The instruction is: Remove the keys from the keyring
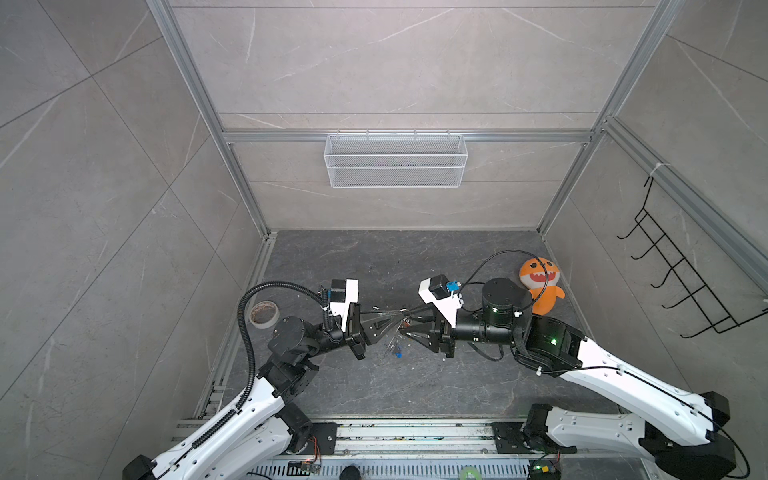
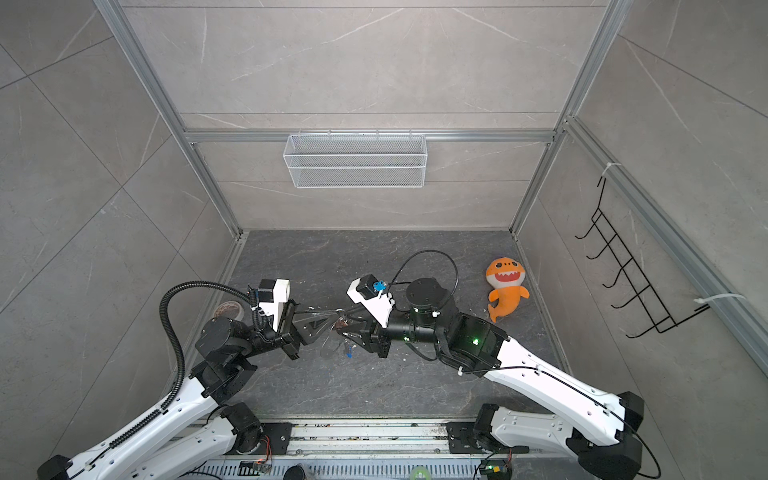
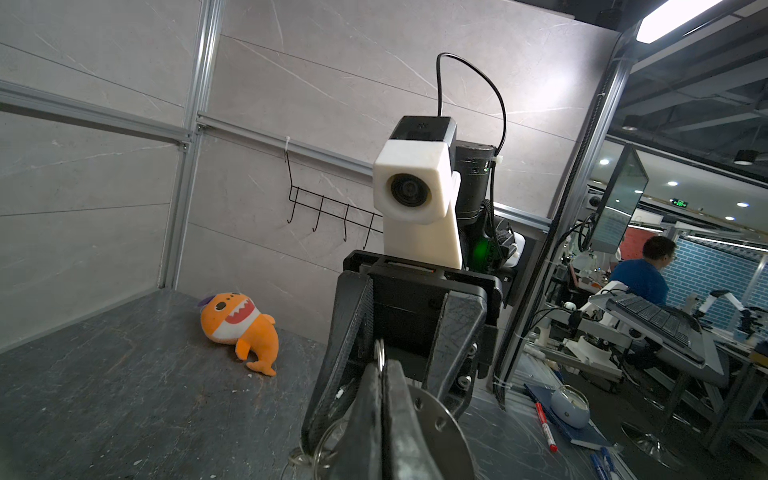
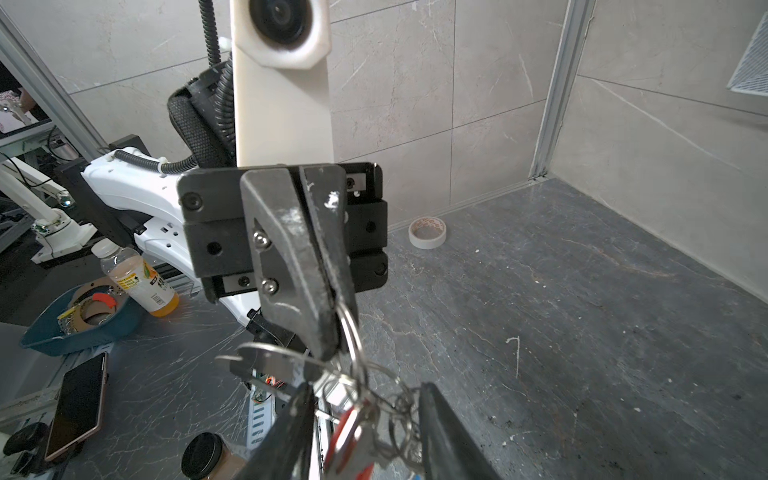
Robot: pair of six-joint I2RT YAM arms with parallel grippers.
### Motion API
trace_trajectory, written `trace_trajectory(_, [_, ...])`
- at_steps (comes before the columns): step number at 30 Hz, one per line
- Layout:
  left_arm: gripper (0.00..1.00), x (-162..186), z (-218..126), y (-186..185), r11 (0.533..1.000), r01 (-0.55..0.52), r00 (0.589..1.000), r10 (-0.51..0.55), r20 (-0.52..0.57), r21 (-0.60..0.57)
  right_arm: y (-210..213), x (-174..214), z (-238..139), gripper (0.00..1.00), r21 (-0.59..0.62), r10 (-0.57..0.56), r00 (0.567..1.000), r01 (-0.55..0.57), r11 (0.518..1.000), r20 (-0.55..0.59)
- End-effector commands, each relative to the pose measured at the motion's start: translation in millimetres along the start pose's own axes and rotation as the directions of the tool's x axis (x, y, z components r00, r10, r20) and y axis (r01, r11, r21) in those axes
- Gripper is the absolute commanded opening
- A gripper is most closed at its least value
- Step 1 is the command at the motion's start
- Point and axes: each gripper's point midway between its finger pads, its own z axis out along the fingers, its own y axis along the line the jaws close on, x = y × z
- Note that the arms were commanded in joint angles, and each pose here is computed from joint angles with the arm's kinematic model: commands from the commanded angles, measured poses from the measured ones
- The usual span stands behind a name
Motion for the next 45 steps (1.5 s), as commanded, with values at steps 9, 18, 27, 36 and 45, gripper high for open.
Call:
trace_trajectory(9, [0.00, -14, -7, -20, 0.998, -0.050, 0.998, 0.048, 0.035, 0.048, -1, -11, -27, 0.45, 0.076, -0.081, 0.994, 0.076, 0.994, 0.073])
trace_trajectory(18, [0.00, -14, -7, -19, 0.998, -0.043, 0.999, 0.042, 0.031, 0.046, 4, -17, -27, 0.45, 0.042, -0.064, 0.987, 0.059, 0.997, 0.144])
trace_trajectory(27, [0.00, -14, -8, -21, 0.998, -0.044, 0.999, 0.043, 0.030, 0.046, 13, -27, -27, 0.45, -0.003, -0.062, 0.983, 0.064, 0.998, 0.175])
trace_trajectory(36, [0.00, -17, -11, -25, 0.997, -0.059, 0.998, 0.058, 0.040, 0.049, 10, -10, -10, 0.45, -0.019, -0.028, 0.993, 0.030, 0.999, 0.115])
trace_trajectory(45, [0.00, -18, -12, -25, 0.997, -0.070, 0.997, 0.068, 0.040, 0.039, 15, 0, -3, 0.46, -0.046, -0.018, 0.996, 0.023, 0.999, 0.091])
